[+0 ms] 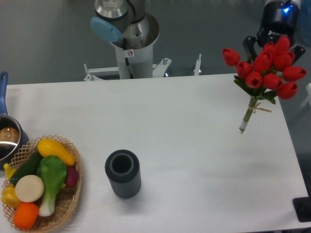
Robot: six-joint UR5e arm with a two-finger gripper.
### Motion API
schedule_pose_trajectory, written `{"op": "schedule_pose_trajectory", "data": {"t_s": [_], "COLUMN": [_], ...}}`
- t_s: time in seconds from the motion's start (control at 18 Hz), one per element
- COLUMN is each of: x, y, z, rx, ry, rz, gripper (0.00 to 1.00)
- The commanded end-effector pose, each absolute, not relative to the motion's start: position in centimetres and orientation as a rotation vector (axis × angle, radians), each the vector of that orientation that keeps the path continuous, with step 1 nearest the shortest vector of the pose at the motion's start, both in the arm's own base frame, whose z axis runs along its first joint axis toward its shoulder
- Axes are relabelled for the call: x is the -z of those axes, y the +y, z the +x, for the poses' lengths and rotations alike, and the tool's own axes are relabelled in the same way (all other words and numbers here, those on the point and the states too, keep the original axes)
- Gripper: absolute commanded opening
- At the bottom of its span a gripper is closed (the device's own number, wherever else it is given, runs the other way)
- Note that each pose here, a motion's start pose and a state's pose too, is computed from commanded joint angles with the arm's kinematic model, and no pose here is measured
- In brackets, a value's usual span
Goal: Place the flowers on the table
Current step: 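Lift the red tulip bunch upward with the gripper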
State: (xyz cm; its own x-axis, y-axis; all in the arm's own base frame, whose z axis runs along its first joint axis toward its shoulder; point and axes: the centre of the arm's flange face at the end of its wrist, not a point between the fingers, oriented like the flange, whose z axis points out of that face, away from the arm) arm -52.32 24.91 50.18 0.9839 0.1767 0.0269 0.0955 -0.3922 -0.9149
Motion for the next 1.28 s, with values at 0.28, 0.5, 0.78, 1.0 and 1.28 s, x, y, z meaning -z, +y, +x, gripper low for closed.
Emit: {"op": "schedule_pose_trajectory", "data": {"t_s": [0.28,0.5,0.78,1.0,1.28], "x": [-50.1,-50.1,-49.5,-48.9,-47.1], "y": [25.0,24.9,26.9,28.5,30.2], "z": [-52.3,-52.3,-51.2,-49.8,-48.5], "rx": [-0.093,-0.095,-0.152,-0.245,-0.325], "ry": [-0.193,-0.197,-0.204,-0.221,-0.231], "rz": [-1.985,-1.990,-2.143,-2.328,-2.517], "gripper": [0.27,0.27,0.27,0.27,0.27]}}
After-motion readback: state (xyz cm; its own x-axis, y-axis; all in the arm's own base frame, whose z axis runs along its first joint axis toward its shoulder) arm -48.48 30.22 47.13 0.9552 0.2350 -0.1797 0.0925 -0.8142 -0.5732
